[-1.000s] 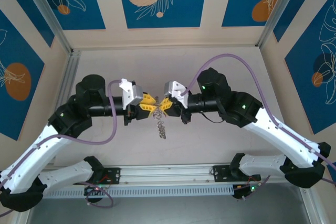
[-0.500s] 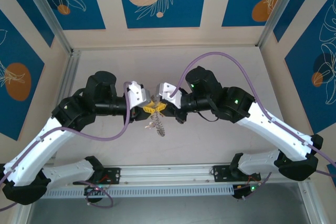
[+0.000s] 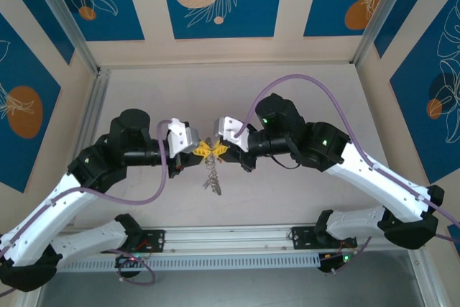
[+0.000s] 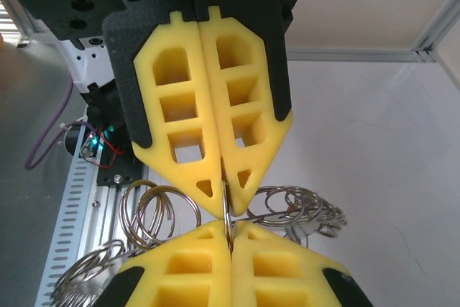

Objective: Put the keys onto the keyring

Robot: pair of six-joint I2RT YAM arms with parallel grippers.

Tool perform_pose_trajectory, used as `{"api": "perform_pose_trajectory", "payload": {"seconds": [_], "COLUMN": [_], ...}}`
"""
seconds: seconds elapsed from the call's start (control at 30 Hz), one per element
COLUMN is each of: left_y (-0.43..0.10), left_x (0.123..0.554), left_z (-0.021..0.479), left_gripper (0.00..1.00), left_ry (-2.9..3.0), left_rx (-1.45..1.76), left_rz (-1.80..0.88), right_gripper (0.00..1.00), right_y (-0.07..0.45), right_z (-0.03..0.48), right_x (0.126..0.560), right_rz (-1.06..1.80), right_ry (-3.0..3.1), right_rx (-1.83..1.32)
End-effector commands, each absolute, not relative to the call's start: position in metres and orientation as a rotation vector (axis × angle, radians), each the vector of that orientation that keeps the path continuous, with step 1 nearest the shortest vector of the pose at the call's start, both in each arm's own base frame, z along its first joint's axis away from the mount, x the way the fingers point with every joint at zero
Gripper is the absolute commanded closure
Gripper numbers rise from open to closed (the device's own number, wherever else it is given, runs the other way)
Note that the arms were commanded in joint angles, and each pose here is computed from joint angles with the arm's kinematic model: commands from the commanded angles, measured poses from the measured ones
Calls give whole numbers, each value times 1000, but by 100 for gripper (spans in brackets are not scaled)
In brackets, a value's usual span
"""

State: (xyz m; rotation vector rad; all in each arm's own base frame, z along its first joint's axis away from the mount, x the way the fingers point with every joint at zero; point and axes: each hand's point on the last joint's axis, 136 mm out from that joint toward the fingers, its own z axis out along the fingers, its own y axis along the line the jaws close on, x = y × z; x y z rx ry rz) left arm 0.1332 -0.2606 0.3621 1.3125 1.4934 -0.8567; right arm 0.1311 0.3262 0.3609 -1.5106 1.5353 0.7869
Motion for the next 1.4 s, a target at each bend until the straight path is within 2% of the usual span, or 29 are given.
{"api": "perform_pose_trajectory", "payload": {"seconds": [0.0,0.1,0.37,0.6,0.87,1.0,1.1,1.3,1.33,1.37], "left_y": [-268,-269,-273,-269,-265,-269,-272,-274,-272,-270], "left_x": [124,116,110,104,102,104,108,120,121,121], "left_z": [398,406,410,422,431,432,427,410,408,406], "left_gripper": [100,100,100,100,100,100,100,100,97,88], "left_ry": [1323,1243,1161,1081,1049,1051,1075,1254,1284,1314], "left_rx": [1203,1169,1136,1106,1097,1102,1104,1171,1182,1199], "left_rz": [-991,-1066,-1172,-1234,-1256,-1276,-1271,-1160,-1134,-1107], "right_gripper": [94,88,82,86,86,91,100,100,100,100], "right_y": [323,322,317,312,306,305,305,302,302,301], "right_z": [384,383,387,387,384,387,390,401,403,404], "right_x": [113,108,96,101,104,104,101,105,106,108], "right_rz": [895,931,1002,1003,995,1000,1014,983,972,963], "right_ry": [1421,1414,1337,1350,1365,1351,1328,1312,1313,1319], "right_rx": [-1481,-1477,-1474,-1438,-1408,-1396,-1404,-1381,-1373,-1366]}}
